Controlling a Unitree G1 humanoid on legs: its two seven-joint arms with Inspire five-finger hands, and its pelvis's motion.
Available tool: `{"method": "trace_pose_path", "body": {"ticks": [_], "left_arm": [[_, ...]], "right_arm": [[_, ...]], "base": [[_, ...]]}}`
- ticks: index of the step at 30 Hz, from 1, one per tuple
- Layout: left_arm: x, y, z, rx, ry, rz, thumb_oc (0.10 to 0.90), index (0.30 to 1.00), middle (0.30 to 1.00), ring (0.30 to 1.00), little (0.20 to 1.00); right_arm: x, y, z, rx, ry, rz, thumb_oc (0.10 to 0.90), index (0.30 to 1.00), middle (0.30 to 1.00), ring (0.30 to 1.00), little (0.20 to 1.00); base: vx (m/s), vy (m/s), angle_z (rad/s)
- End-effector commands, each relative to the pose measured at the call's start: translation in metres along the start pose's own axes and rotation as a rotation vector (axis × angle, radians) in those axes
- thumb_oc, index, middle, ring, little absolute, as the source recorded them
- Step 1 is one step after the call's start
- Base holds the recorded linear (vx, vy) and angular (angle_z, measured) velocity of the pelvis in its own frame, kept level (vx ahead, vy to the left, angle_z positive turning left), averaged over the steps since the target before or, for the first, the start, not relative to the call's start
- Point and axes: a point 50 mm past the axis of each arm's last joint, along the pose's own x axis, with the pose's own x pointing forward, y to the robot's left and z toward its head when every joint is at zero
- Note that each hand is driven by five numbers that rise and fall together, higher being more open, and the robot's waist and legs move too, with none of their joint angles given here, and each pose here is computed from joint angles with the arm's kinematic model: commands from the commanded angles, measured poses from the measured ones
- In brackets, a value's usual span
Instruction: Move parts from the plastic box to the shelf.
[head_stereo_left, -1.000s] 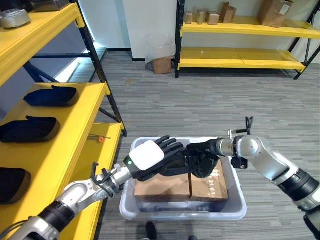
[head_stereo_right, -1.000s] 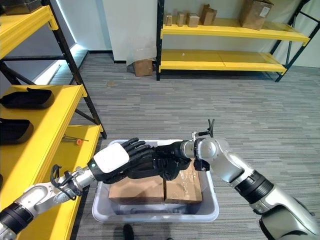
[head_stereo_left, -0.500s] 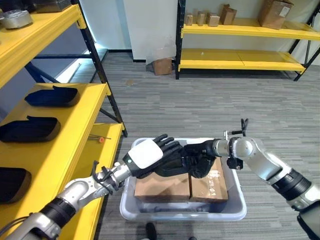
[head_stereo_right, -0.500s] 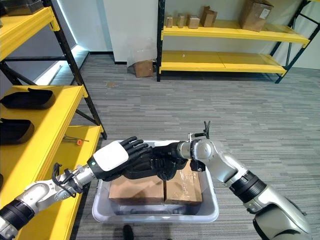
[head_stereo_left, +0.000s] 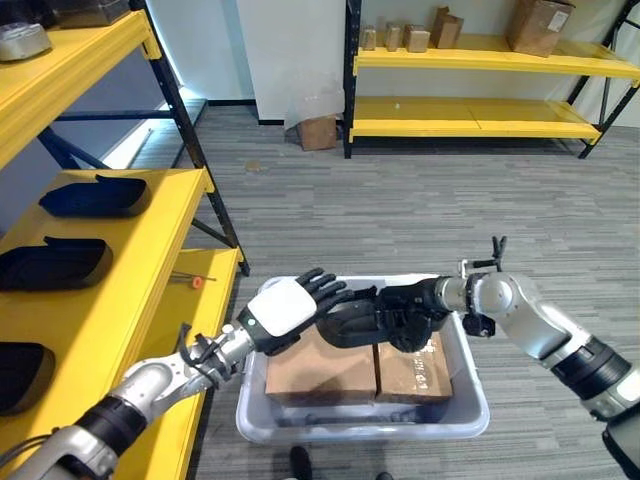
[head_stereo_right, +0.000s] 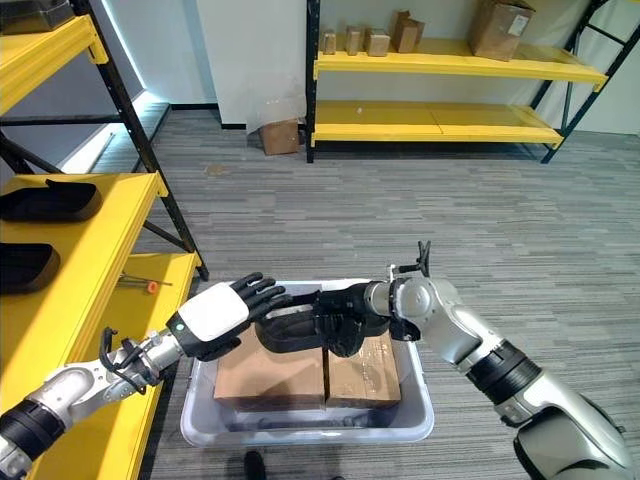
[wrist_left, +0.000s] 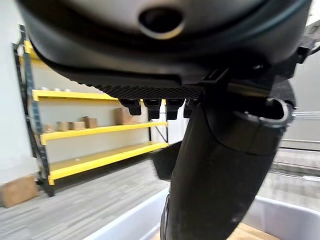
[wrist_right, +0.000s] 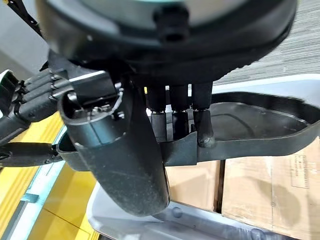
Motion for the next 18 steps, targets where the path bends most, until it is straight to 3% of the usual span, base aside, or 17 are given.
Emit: {"method": "trace_pose_path", "body": {"ticks": [1,3,18], "left_arm": [[-0.004,0.036,-0.038,0.116,0.113,0.188,0.900,1.000,1.000,1.000,1.000],[-0.009,0.036,-0.046,0.109,0.168,0.186,0.900,1.000,1.000,1.000,1.000],[-0.008,0.024,-0.038,0.164,0.056,0.072,0.900,1.000,1.000,1.000,1.000]], "right_arm": [[-0.030,-0.041,0.016,-0.082,-0.051,-0.157,0.400,0.300,0.300,0.300,0.300],[-0.038,-0.042,0.017,-0.083,-0.053,-0.148,0.400,0.300,0.300,0.300,0.300],[-0.049,-0.049,0.035,-0.106,-0.175,-0.128,0.400,0.300,0.300,0.300,0.300]], "base": [[-0.01,0.002,-0.04],[0.00,0.000,0.00],[0.00,0.004,-0.03]]}}
